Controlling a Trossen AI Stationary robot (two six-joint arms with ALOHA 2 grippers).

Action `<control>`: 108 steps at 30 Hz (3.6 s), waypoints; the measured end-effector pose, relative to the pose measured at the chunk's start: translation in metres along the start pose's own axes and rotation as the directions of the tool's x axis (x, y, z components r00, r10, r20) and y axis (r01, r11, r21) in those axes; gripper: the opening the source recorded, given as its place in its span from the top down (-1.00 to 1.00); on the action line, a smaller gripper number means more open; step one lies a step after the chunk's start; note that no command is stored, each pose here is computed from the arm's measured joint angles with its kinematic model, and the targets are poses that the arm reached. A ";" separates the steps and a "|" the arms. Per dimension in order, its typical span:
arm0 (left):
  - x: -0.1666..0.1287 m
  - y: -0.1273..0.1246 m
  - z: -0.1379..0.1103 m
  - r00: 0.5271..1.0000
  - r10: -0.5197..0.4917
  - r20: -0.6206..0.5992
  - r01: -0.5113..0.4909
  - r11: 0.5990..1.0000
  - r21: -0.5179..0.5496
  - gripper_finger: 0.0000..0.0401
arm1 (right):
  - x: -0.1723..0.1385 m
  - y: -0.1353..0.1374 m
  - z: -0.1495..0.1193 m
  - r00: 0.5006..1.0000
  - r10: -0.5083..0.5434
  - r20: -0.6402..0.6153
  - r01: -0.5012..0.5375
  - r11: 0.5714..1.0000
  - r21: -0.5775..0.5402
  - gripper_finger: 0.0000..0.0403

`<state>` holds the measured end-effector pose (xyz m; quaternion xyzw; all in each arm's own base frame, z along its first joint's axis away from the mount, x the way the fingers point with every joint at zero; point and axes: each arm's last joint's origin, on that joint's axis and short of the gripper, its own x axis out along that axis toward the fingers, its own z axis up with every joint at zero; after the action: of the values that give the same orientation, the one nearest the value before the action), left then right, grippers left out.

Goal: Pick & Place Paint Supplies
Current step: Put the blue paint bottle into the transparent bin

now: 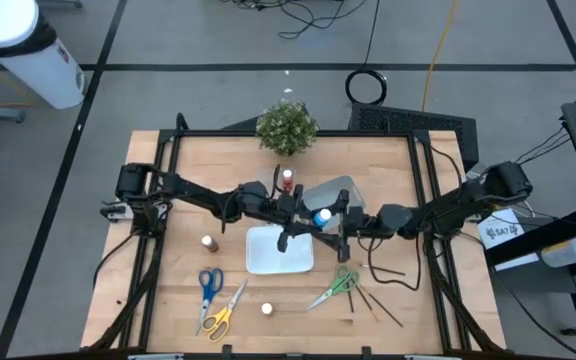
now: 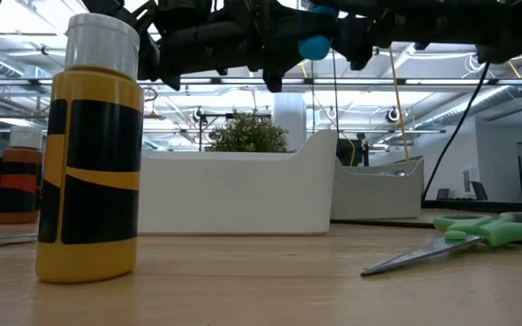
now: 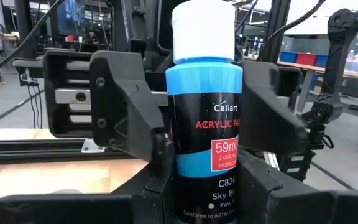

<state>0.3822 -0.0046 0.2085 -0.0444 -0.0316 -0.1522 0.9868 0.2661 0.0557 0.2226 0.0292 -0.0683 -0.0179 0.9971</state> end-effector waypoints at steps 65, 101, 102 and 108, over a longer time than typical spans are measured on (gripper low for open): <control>0.041 -0.031 0.117 0.592 0.176 -0.786 -0.214 0.975 0.057 -0.30 | 0.026 0.008 -0.008 0.915 -0.041 -0.402 0.028 0.999 -0.038 0.48; 0.014 -0.027 0.135 0.507 0.250 -0.825 -0.271 0.955 0.123 0.38 | 0.005 0.002 0.020 0.900 -0.055 -0.433 0.047 0.998 -0.029 -0.01; 0.010 -0.028 0.140 0.504 0.264 -0.822 -0.278 0.951 0.134 0.38 | 0.001 0.001 0.024 0.896 -0.053 -0.441 0.051 0.999 -0.018 -0.05; -0.020 -0.026 0.164 0.427 0.410 -0.806 -0.386 0.889 0.247 0.38 | -0.021 -0.004 0.031 0.906 -0.039 -0.421 0.061 0.997 0.039 -0.19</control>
<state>0.3472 -0.0072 0.3723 0.0404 0.4564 0.0829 0.8850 0.2409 0.0504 0.2497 0.0596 0.1477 -0.0350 0.9866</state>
